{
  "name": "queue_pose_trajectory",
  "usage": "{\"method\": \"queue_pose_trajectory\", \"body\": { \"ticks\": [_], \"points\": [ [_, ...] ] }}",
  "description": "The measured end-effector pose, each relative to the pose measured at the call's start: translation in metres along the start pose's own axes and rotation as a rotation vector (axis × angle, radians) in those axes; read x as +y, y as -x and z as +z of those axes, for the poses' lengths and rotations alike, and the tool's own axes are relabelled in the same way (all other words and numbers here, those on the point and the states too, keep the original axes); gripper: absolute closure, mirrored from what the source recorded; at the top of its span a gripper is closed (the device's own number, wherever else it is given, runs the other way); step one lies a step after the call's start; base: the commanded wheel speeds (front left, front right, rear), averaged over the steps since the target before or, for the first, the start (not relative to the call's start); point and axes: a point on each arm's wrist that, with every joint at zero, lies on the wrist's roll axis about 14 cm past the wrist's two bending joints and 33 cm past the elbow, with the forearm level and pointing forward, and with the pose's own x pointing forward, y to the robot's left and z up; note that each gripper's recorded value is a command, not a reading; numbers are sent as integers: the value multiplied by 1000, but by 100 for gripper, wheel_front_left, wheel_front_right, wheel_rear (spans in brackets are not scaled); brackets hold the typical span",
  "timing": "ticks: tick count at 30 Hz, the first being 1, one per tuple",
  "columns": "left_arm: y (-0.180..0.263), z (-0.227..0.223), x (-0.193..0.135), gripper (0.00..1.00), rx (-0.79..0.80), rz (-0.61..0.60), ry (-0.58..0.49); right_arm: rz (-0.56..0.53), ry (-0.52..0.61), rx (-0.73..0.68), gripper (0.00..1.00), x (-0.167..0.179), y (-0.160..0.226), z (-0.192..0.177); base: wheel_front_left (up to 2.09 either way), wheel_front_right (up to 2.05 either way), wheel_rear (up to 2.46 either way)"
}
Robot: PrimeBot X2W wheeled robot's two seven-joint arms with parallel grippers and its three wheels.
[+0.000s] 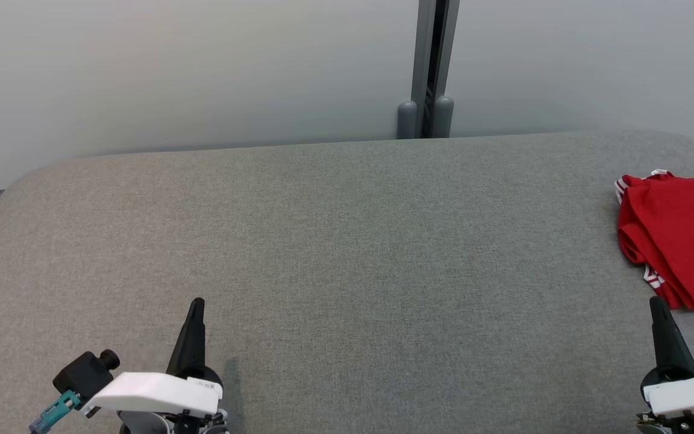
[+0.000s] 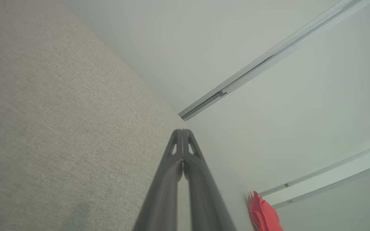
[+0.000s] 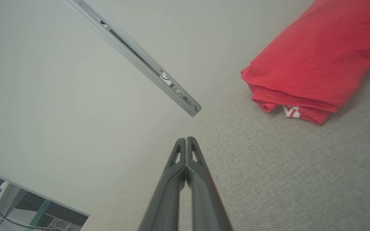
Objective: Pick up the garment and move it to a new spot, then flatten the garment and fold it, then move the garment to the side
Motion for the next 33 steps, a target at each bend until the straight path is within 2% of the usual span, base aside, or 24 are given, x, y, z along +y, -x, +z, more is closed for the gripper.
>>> {"method": "queue_pose_trajectory", "body": {
  "ticks": [33],
  "points": [
    [-21,-3,-24,100,57,-65,301,-47,-389,-57,100,-23,9,25,0,0,0]
  ]
}}
